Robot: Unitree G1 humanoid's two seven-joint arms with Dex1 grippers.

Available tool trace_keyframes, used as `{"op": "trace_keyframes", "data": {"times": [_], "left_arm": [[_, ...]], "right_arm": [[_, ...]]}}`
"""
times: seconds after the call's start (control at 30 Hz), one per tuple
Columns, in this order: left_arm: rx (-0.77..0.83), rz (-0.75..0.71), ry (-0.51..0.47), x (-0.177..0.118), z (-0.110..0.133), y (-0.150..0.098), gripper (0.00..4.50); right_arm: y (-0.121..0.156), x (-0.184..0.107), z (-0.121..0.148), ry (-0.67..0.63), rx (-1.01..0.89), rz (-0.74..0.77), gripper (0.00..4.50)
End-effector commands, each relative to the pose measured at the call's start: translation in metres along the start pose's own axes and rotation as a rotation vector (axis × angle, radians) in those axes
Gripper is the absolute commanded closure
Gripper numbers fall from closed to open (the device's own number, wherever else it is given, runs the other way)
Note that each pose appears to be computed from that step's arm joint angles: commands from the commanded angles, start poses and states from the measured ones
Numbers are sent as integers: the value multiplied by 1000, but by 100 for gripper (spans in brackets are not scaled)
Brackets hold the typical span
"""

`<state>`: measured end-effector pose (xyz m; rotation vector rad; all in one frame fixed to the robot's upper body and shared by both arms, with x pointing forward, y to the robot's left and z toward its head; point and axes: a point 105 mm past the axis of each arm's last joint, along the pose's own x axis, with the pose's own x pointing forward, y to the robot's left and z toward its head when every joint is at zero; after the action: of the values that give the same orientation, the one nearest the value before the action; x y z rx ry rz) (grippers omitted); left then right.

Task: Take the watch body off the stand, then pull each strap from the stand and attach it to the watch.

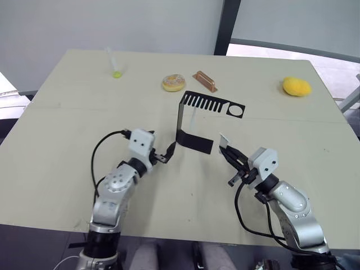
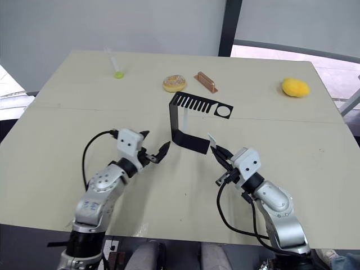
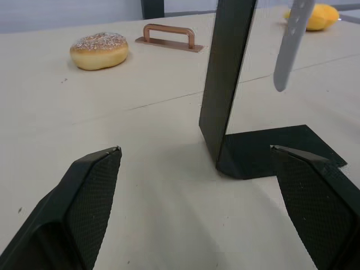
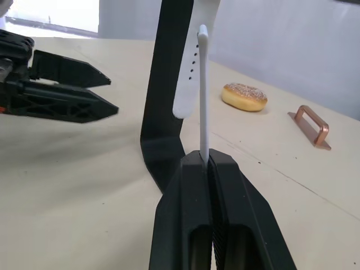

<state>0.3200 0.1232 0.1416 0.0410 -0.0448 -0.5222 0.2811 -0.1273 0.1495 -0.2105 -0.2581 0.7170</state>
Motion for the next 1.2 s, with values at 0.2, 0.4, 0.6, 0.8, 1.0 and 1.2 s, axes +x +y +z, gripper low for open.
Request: {"op": "trace_keyframes", "data": {"times": [0.2, 0.4, 0.6, 0.8, 1.0, 1.2], "left_arm": [[-146, -518, 41, -90, 31, 6, 2], [-323, -703, 71, -95, 54, 0, 2], [-495, -839, 28, -82, 73, -23, 2], [-570, -924, 6, -66, 84, -42, 2], [-635, -971, -16, -56, 83, -59, 131], [-665, -958, -37, -50, 84, -59, 131]], "right_arm": [[28, -15, 28, 23, 412, 328, 450], [61, -1, 44, 68, 704, 597, 450], [85, 14, 57, 70, 867, 751, 450], [89, 29, 66, 44, 947, 756, 450], [93, 34, 68, 48, 940, 774, 450], [98, 36, 72, 36, 951, 781, 450]]}}
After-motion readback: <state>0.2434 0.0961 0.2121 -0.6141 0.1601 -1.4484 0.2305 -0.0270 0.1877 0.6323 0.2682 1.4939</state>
